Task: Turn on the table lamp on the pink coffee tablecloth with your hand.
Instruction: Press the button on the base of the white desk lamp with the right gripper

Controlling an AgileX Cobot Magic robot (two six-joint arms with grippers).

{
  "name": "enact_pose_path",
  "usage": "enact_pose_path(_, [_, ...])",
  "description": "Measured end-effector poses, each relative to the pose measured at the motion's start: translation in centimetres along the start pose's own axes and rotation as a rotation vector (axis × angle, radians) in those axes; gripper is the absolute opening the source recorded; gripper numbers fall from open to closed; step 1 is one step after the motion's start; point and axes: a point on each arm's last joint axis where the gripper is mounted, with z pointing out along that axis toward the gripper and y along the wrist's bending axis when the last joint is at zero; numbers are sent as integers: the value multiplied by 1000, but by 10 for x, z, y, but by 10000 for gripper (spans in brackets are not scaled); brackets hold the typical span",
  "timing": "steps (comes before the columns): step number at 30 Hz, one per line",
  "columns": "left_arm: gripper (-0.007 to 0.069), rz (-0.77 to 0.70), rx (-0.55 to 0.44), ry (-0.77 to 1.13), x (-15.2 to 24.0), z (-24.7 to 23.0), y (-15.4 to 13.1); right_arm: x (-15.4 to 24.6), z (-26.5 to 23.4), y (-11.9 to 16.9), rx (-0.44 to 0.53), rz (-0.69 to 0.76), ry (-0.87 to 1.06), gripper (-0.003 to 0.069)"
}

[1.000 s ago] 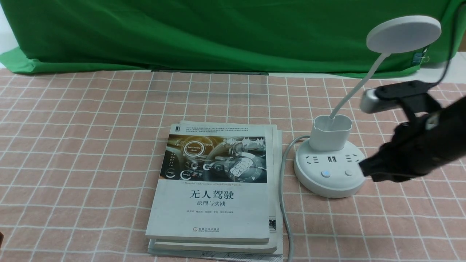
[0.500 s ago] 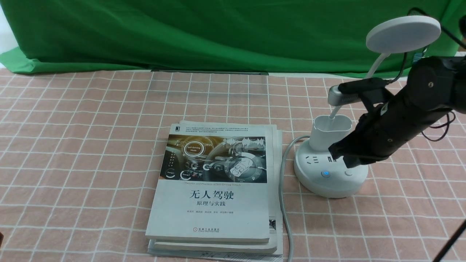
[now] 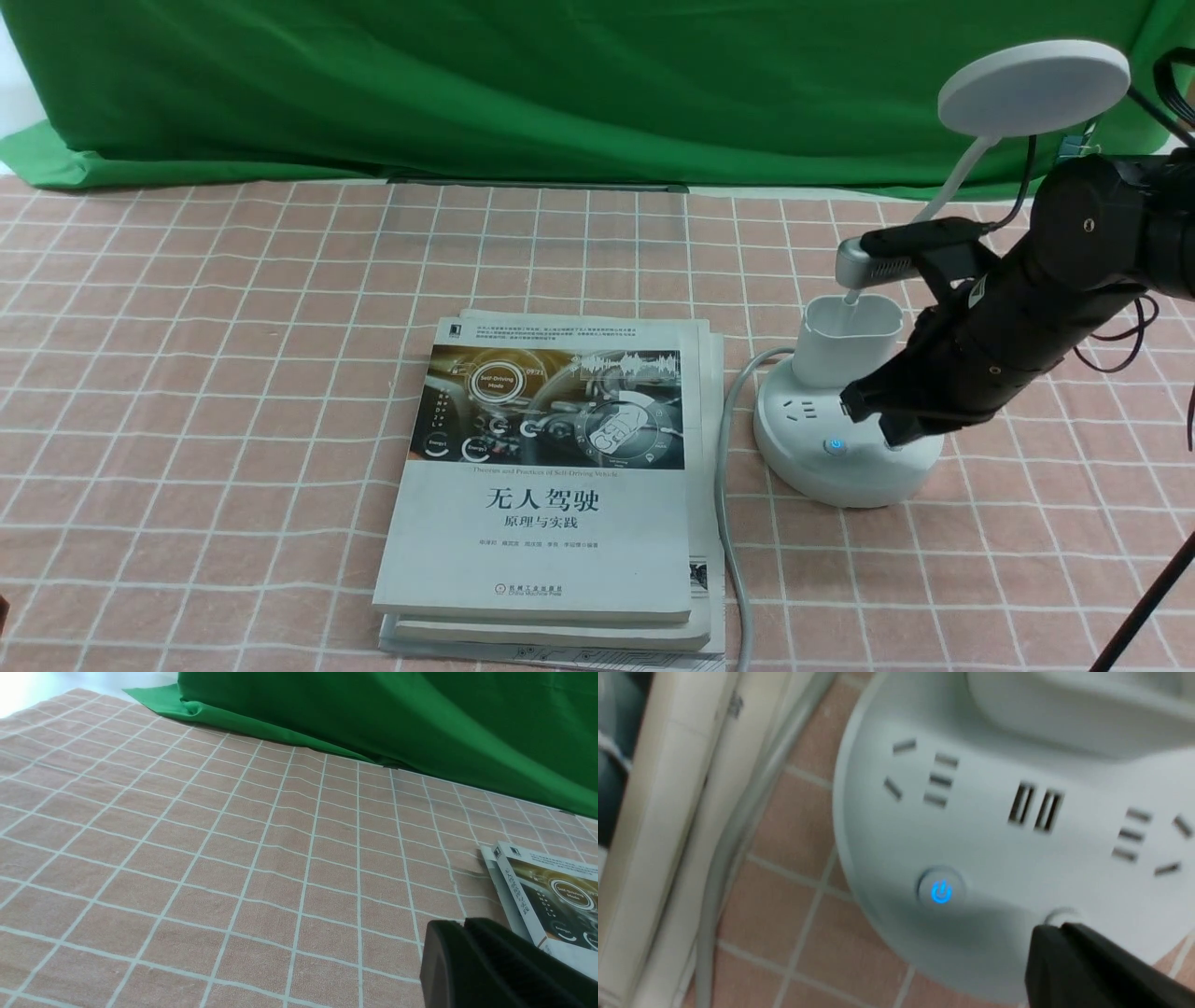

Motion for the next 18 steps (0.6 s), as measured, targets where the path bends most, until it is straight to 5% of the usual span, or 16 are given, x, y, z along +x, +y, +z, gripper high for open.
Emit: enact_pose_path(18, [19,0,0,0,0,0,0,1,18,-8,1,41,38,33])
